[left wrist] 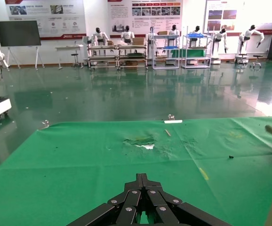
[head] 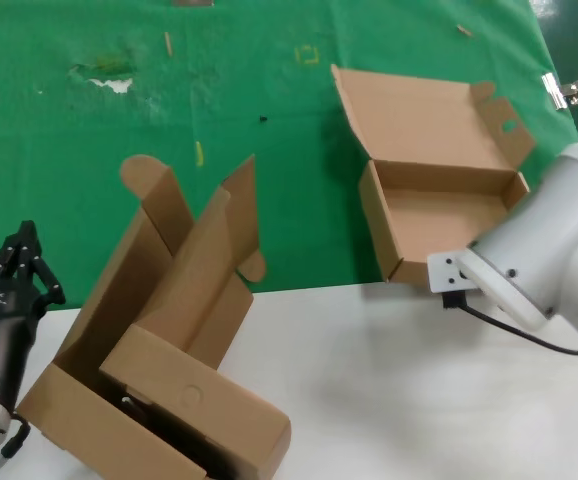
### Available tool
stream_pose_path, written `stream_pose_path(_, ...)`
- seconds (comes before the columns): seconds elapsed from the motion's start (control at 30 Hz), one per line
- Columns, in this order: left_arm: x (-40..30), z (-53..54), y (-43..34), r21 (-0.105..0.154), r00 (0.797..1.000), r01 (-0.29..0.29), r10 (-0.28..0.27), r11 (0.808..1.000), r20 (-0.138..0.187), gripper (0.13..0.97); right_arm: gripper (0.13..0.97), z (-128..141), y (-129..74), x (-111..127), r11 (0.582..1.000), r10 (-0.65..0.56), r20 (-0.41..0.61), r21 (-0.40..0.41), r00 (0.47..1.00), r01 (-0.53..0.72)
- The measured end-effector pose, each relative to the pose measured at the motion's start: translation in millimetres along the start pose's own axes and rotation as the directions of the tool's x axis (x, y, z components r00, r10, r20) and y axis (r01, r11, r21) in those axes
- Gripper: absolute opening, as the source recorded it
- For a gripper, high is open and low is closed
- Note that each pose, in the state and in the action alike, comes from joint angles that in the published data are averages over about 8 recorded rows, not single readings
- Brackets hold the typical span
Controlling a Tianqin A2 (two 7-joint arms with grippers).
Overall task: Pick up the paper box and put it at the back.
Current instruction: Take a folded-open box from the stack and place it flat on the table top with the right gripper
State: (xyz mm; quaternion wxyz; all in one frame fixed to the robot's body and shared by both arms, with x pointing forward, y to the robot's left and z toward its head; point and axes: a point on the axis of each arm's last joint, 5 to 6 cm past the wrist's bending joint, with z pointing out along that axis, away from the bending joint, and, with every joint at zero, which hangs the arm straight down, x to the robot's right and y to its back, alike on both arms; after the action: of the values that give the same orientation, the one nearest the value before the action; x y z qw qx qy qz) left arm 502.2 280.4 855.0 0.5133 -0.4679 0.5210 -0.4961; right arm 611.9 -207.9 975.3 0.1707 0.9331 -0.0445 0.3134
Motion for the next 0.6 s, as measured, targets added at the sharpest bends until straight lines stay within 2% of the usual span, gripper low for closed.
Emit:
stream_pose_path(0.27,0.0,0.0,0.0,0.0,1.0,0.0,0.0,1.0,0.0,0.14,0.137,24.8,-21.3,8.7,0.998,-0.011,-0.054,-0.064,0.998,0.008)
stream_pose_path(0.6,0.0,0.0,0.0,0.0,1.0,0.0,0.0,1.0,0.0,0.14,0.137,45.3,-38.4,10.5,0.996,-0.003,-0.059,-0.091,0.998,-0.002)
